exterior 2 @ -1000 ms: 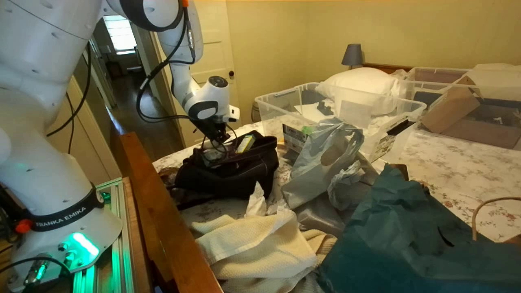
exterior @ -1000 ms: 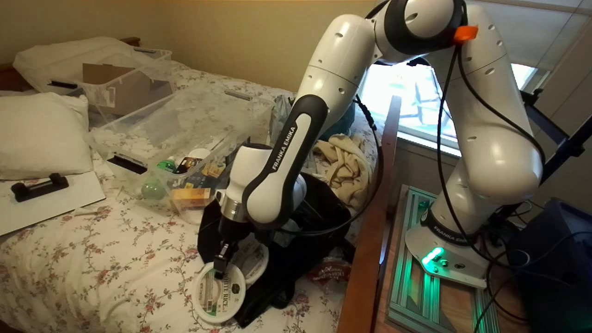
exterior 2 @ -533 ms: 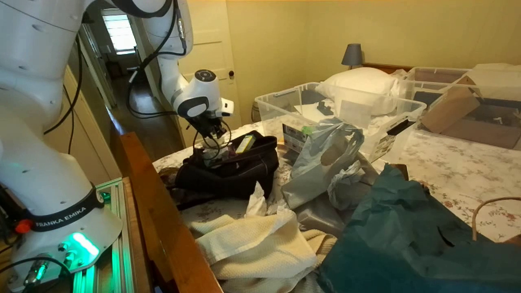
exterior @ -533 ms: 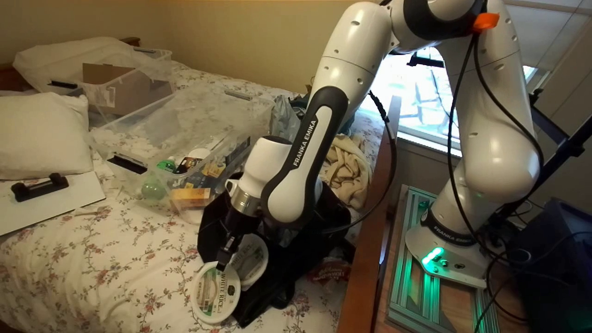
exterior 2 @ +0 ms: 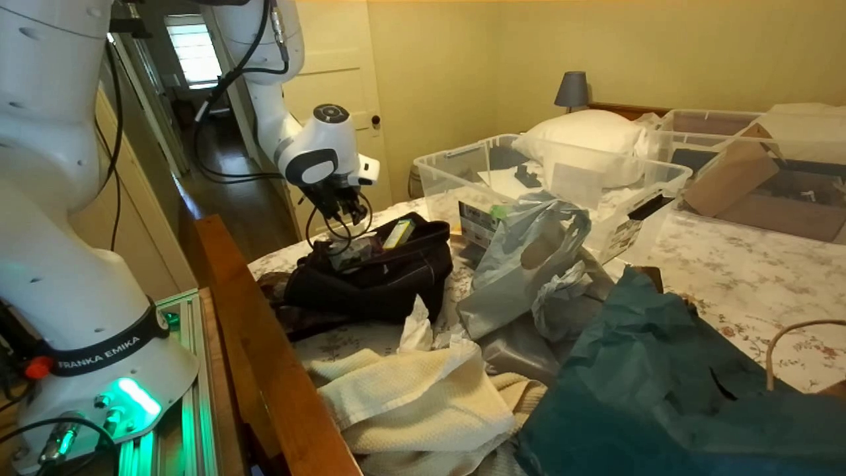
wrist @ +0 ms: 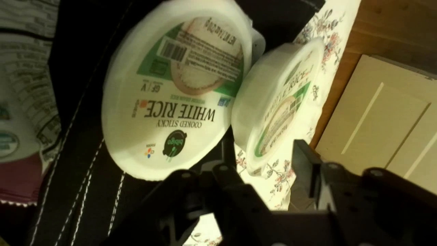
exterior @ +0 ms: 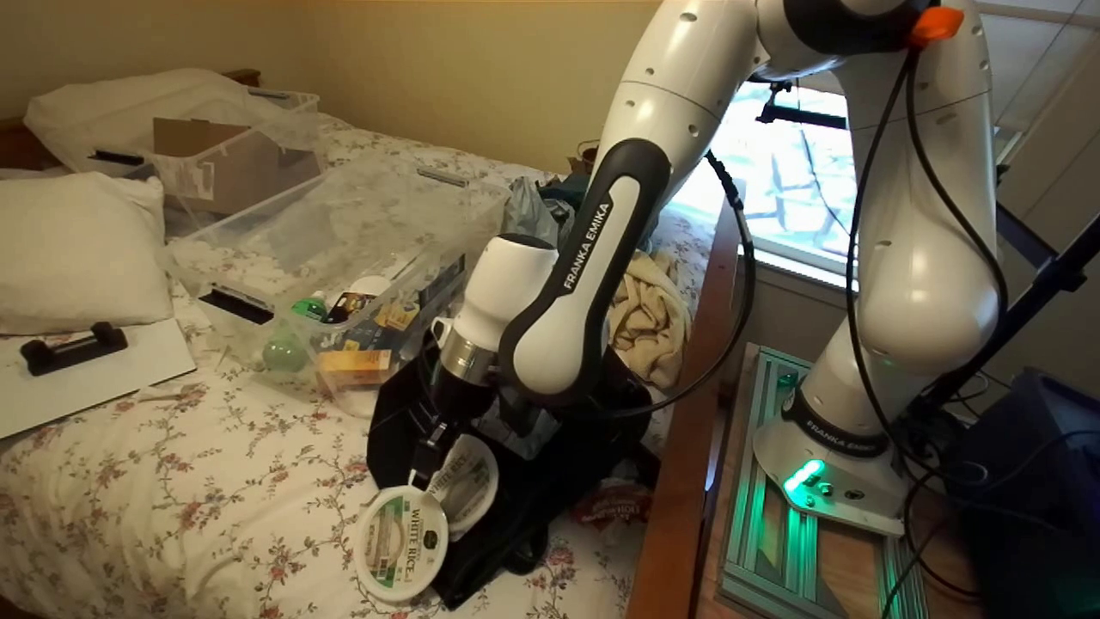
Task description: Take the items off the bag
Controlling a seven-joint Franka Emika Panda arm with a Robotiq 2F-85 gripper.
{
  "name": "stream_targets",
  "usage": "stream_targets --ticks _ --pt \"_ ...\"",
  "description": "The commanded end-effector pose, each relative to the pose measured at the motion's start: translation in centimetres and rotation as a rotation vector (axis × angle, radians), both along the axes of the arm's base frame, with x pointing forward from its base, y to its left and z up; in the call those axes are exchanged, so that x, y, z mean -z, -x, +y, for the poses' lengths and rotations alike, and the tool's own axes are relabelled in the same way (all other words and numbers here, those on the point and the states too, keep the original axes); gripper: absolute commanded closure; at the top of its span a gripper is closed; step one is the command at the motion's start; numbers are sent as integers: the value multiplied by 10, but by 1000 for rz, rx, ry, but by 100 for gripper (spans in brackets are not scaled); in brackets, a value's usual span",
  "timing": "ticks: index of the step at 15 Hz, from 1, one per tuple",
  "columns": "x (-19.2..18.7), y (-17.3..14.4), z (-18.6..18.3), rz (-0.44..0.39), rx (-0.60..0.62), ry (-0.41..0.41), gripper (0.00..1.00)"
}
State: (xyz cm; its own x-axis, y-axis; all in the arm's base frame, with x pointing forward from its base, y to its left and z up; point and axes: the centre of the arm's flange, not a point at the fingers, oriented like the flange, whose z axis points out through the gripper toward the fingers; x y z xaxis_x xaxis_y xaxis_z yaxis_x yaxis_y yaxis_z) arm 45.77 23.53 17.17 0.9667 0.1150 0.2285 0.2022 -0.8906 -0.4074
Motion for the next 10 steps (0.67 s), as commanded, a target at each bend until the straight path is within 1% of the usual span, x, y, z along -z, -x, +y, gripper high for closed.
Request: stream_targets --ticks 1,3,4,5,10 --pt "-14 -1 5 94 -42 71 20" --pt "-12 -4 8 139 -76 90 5" --pt "-12 -6 10 151 -93 95 1" --pt "-11 -9 12 162 -108 96 0" --pt "-6 -25 28 181 -151 96 0"
